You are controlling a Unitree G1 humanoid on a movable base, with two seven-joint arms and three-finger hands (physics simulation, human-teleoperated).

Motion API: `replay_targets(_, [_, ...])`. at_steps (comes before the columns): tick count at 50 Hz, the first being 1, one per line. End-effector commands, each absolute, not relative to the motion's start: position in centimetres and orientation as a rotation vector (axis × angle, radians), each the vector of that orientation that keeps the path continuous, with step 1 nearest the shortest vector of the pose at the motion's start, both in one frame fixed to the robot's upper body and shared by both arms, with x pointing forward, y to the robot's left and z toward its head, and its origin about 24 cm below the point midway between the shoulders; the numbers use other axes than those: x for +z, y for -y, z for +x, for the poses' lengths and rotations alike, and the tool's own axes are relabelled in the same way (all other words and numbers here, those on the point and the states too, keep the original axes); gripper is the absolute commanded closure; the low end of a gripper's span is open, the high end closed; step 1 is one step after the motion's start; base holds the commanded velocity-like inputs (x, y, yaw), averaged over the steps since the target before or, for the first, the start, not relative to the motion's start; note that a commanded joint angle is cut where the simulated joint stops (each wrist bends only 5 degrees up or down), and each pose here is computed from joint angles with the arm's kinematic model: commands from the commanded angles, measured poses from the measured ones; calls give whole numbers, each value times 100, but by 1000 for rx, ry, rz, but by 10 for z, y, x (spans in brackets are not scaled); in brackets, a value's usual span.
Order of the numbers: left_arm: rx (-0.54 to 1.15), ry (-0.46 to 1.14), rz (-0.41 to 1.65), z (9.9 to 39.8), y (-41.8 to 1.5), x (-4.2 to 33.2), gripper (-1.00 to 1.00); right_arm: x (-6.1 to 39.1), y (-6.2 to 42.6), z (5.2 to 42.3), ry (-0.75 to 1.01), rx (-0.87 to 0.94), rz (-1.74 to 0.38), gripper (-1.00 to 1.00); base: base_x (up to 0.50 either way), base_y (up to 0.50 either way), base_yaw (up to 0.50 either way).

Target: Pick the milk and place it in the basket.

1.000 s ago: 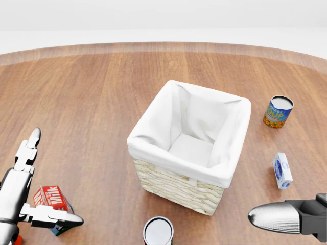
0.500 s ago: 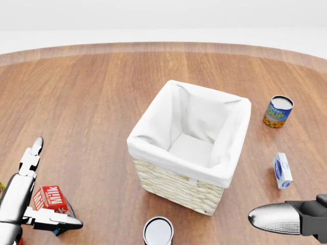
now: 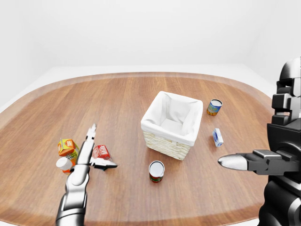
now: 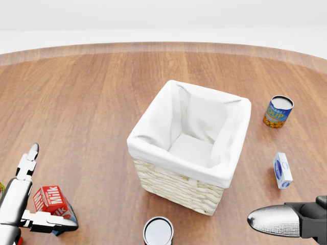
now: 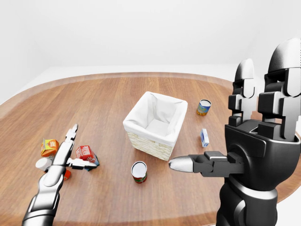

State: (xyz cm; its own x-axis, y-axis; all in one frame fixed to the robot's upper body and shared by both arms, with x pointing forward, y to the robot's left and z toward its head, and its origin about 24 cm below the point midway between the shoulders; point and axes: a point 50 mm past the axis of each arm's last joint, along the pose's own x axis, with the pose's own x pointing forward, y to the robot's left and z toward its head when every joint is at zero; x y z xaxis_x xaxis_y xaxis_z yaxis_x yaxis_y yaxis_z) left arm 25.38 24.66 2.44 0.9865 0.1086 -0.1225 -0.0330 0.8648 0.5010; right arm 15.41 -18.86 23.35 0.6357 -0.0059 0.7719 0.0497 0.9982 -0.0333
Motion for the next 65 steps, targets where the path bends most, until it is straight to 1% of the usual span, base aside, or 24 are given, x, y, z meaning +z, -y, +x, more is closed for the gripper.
replay_targets(1, [101, -194, 542, 254, -253, 15, -100, 233, 188, 154, 877, -30, -55, -100, 0, 0, 0])
replay_targets(9, [119, -259, 527, 256, -261, 2, -100, 233, 188, 154, 876, -28, -54, -100, 0, 0, 0])
replay_targets(16, [118, -269, 525, 256, -261, -1, -100, 233, 188, 154, 877, -27, -54, -100, 0, 0, 0])
replay_targets(28, [127, -368, 517, 257, -264, -21, -100, 233, 187, 153, 879, -24, -56, -100, 0, 0, 0])
replay_targets(32, [105, -420, 507, 254, -263, -32, -100, 232, 187, 154, 875, -24, -55, -100, 0, 0, 0])
replay_targets(41, [77, -603, 563, 242, -267, -64, -100, 233, 187, 153, 879, -26, -55, -100, 0, 0, 0])
replay_targets(43, [56, -619, 539, 240, -265, -67, -100, 233, 187, 153, 880, -26, -54, -100, 0, 0, 0])
replay_targets(44, [51, -625, 527, 240, -265, -68, -41, 233, 187, 153, 881, -26, -54, -100, 0, 0, 0])
replay_targets(45, [46, -632, 530, 239, -265, -69, 46, 233, 187, 153, 880, -25, -54, -100, 0, 0, 0])
replay_targets(46, [33, -647, 521, 239, -264, -71, 100, 233, 187, 153, 881, -25, -54, -100, 0, 0, 0])
replay_targets(49, [37, -670, 512, 238, -265, -75, 100, 233, 187, 153, 882, -26, -52, -100, 0, 0, 0])
replay_targets(58, [12, -651, 518, 238, -261, -73, 100, 233, 187, 153, 881, -26, -53, -100, 0, 0, 0])
replay_targets(65, [-4, -587, 518, 242, -257, -63, 100, 233, 187, 153, 881, -27, -53, -100, 0, 0, 0])
